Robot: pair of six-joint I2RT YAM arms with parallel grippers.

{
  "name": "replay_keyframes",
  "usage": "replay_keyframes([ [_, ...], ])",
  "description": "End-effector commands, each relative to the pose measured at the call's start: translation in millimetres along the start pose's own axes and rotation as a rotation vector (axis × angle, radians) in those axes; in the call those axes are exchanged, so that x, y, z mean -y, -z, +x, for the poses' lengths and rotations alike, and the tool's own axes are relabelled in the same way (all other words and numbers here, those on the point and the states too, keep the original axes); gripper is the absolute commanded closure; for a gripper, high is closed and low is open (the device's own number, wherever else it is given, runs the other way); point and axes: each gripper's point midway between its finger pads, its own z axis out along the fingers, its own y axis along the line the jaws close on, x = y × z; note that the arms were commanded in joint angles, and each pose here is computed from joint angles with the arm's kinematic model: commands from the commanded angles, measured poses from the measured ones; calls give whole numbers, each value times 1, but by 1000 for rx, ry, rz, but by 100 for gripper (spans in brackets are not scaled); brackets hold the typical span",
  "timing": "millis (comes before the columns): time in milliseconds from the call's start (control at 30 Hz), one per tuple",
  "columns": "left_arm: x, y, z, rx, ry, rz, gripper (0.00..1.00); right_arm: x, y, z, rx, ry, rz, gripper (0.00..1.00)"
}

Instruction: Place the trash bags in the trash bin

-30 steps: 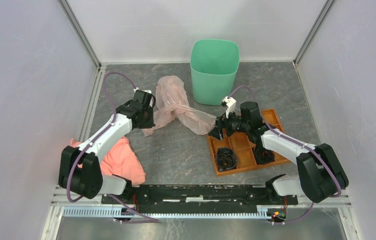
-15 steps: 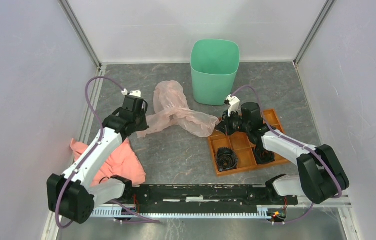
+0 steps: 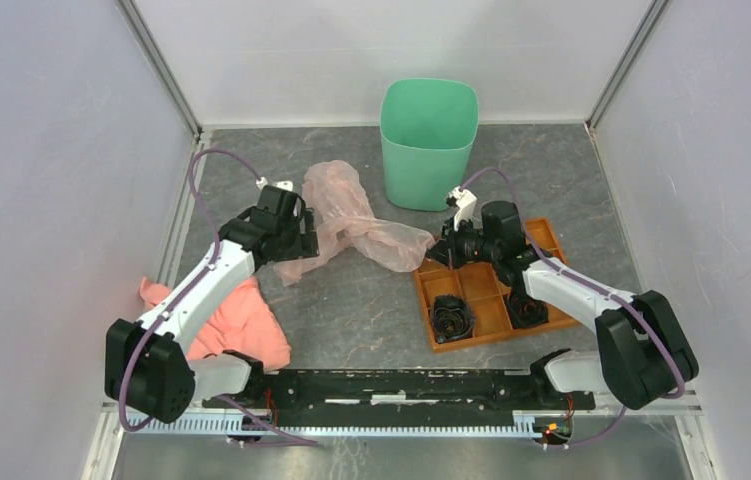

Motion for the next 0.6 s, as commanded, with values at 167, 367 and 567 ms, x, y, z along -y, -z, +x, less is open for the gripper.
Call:
replay_keyframes([
  [167, -25, -22, 0, 0, -18, -174, 21, -11, 5, -34, 76, 54, -38, 100],
  [367, -34, -19, -9, 36, 15, -223, 85, -16, 7, -26, 59, -16, -44, 100],
  [567, -14, 11, -21, 132, 113, -71, 98, -29, -3, -16, 11, -68, -7, 99],
])
